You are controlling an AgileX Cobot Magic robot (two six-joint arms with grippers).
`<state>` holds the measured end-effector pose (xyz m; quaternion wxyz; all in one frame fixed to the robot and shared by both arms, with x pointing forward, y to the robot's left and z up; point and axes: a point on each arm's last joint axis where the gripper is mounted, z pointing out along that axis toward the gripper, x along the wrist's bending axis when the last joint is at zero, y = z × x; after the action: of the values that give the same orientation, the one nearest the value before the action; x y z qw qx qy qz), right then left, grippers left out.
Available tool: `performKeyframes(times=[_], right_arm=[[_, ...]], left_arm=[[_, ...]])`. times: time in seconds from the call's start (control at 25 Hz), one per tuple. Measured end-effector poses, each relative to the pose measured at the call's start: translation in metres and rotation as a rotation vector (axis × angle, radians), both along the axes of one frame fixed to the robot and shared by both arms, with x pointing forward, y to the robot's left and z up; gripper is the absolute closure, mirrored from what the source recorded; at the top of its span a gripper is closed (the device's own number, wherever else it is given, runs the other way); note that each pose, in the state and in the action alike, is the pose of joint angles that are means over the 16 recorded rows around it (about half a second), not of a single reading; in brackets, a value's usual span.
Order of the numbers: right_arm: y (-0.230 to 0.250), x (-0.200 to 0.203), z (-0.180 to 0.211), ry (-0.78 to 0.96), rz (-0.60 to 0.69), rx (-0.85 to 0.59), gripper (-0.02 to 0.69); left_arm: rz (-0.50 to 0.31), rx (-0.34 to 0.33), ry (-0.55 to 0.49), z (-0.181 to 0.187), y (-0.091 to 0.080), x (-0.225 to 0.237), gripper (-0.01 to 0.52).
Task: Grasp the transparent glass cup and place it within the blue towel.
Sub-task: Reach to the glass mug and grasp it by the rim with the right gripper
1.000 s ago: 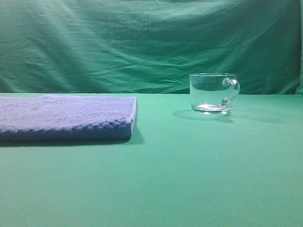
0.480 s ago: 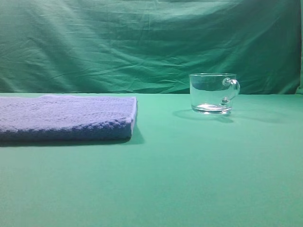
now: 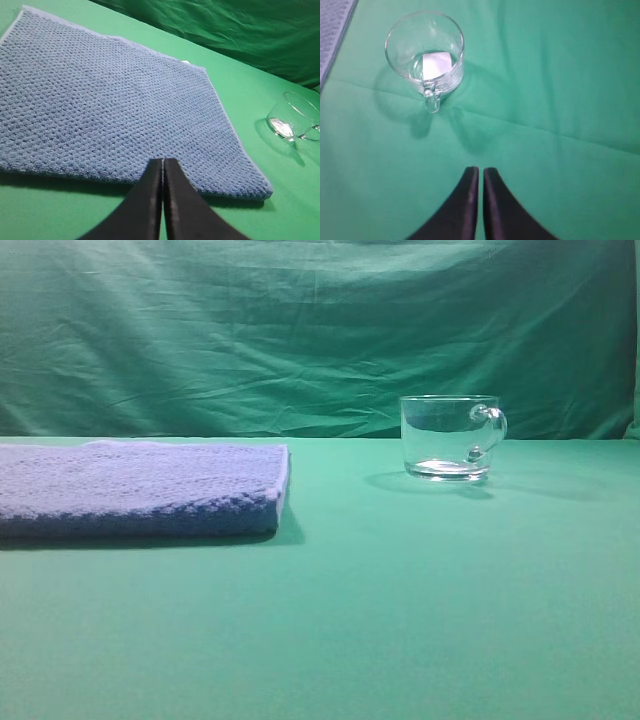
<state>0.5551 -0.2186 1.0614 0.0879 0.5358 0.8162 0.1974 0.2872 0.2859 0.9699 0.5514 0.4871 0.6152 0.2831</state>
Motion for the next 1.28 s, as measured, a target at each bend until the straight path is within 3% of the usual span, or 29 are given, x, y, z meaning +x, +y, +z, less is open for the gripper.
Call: performKeyframes(times=[0.16,0.28,0.52,0.68,1.28], right_arm=[[0.011,0.022,-0.018,0.069,0.065,0.009,0.128],[0.019,0.035,-0.032,0.102,0.109,0.012,0.065],[0.034,0.053,-0.06,0.114,0.174,-0.006,0.057],[0.042,0.061,-0.075,0.094,0.199,-0.022,0.11],[0.053,0.073,-0.086,0.029,0.259,-0.093,0.538]], left_arm=[[0.0,0.0,0.0,0.0,0.0,0.0,0.514],[0.0,0.0,0.0,0.0,0.0,0.0,0.514],[0.0,0.0,0.0,0.0,0.0,0.0,0.514],[0.0,0.0,0.0,0.0,0.0,0.0,0.514],[0.0,0.0,0.0,0.0,0.0,0.0,0.514]])
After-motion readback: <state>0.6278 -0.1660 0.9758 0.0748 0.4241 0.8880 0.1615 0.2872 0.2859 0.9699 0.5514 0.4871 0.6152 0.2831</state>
